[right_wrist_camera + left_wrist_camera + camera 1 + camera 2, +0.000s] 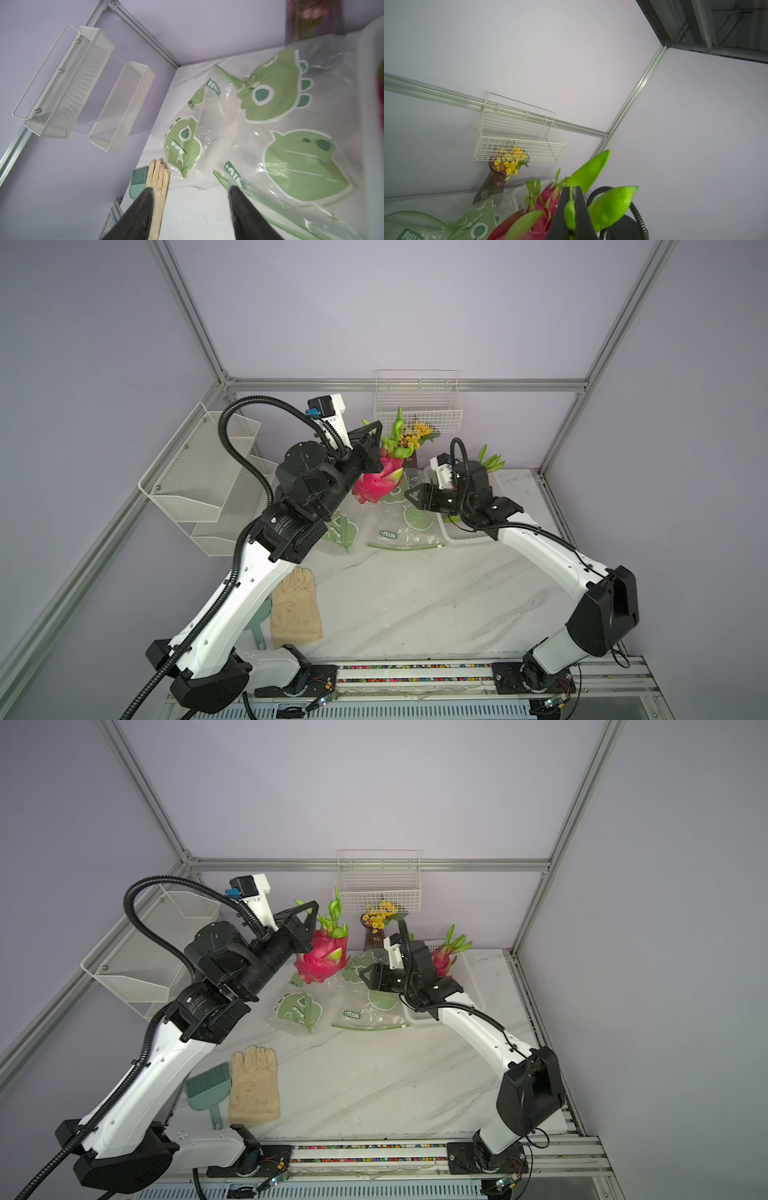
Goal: Open the zip-top bag and take out the dragon fruit
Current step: Place the dragon fruit in the basket.
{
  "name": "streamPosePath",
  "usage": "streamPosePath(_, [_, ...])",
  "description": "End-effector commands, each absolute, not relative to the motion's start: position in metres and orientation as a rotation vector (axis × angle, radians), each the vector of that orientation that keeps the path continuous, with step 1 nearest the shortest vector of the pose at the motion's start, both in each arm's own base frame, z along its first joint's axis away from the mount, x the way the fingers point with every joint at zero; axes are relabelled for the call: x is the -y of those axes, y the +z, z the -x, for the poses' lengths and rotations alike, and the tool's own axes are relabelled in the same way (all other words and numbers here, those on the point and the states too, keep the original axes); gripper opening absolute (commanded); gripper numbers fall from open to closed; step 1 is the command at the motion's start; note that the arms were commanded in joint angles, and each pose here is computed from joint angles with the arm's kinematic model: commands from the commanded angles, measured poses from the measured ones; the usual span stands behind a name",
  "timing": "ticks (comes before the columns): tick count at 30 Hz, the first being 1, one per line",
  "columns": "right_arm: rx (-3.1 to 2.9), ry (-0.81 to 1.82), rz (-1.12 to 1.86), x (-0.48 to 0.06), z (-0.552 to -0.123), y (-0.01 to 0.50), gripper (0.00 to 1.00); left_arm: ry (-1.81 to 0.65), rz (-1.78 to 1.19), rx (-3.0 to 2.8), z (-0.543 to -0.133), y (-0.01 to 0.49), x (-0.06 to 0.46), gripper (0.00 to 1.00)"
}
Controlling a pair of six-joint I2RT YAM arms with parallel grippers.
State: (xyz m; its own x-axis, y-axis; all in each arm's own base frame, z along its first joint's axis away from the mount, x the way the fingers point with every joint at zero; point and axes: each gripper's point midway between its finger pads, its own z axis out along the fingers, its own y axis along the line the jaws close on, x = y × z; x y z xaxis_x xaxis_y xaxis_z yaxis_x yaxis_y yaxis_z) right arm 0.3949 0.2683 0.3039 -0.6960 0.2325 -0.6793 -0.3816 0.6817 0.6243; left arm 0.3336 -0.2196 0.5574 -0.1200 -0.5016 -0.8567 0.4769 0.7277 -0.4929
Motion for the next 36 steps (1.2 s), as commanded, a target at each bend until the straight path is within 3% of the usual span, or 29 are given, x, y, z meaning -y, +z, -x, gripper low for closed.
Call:
streamPosePath(1, [-2.137,0.896,0.009,-0.217,-0.39,0.302,0.61,-1.027,-0.023,-1.373,-0.332,0.579,0.244,0.0])
streamPosePath(7, [-2.062,0.773,-0.222,-0.121,-0.384,0.318,0.61,-1.154,-0.06,-1.422,-0.362,0.547,0.294,0.0])
streamPosePath(14, [-1.99,0.657,-0.436,-0.047,-0.375,0.323,0.6,-1.198,-0.139,-1.499,-0.384,0.499,0.359,0.0])
streamPosePath(24, [-1.97,0.64,-0.544,-0.02,-0.363,0.33,0.6,-1.149,-0.318,-1.608,-0.397,0.42,0.46,0.0])
streamPosePath(36, [-1.957,0.604,-0.527,-0.014,-0.353,0.341,0.59,-1.161,-0.349,-1.691,-0.41,0.358,0.506,0.0])
